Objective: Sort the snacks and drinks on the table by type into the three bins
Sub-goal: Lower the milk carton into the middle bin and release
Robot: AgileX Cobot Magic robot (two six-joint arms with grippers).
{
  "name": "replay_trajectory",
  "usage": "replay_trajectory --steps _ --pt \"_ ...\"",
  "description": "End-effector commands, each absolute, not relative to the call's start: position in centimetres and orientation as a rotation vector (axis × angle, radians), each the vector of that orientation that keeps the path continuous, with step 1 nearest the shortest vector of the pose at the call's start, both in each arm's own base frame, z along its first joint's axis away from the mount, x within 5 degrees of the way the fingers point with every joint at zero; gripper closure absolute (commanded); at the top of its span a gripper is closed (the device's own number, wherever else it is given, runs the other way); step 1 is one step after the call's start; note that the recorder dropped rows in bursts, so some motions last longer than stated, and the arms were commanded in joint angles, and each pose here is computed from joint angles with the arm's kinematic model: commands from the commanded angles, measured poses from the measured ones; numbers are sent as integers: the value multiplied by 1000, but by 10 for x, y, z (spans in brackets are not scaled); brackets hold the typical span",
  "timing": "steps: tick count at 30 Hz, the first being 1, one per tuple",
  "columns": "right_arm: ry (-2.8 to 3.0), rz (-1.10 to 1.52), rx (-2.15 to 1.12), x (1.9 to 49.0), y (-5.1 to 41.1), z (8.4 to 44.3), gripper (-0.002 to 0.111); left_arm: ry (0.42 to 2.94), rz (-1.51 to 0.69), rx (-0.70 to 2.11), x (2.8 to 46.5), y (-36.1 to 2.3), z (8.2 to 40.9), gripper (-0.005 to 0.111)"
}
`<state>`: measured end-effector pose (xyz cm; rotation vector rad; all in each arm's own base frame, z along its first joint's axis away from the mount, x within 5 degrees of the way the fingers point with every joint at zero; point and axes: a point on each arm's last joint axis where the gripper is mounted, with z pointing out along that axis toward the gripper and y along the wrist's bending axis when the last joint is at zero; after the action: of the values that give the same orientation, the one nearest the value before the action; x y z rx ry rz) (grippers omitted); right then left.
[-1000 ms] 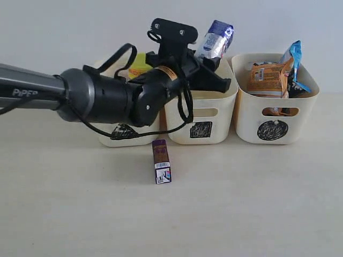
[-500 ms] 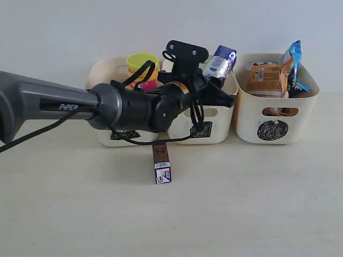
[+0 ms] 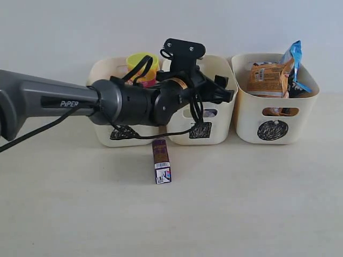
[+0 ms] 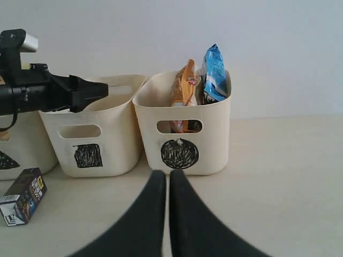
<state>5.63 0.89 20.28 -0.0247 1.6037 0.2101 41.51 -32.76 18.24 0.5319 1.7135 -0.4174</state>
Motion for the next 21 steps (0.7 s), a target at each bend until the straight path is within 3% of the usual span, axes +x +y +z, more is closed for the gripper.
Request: replay_trajectory --steps 1,4,7,21 --pt "1596 204 -26 56 9 203 108 1702 -447 506 412 -324 212 43" --pt "1596 204 -26 56 9 203 108 1743 -461 534 406 -322 227 67" --pt "1596 204 -26 56 9 203 108 1785 -475 564 399 -320 242 103" --pt "1596 204 -26 56 9 203 108 2086 -510 722 364 -305 271 103"
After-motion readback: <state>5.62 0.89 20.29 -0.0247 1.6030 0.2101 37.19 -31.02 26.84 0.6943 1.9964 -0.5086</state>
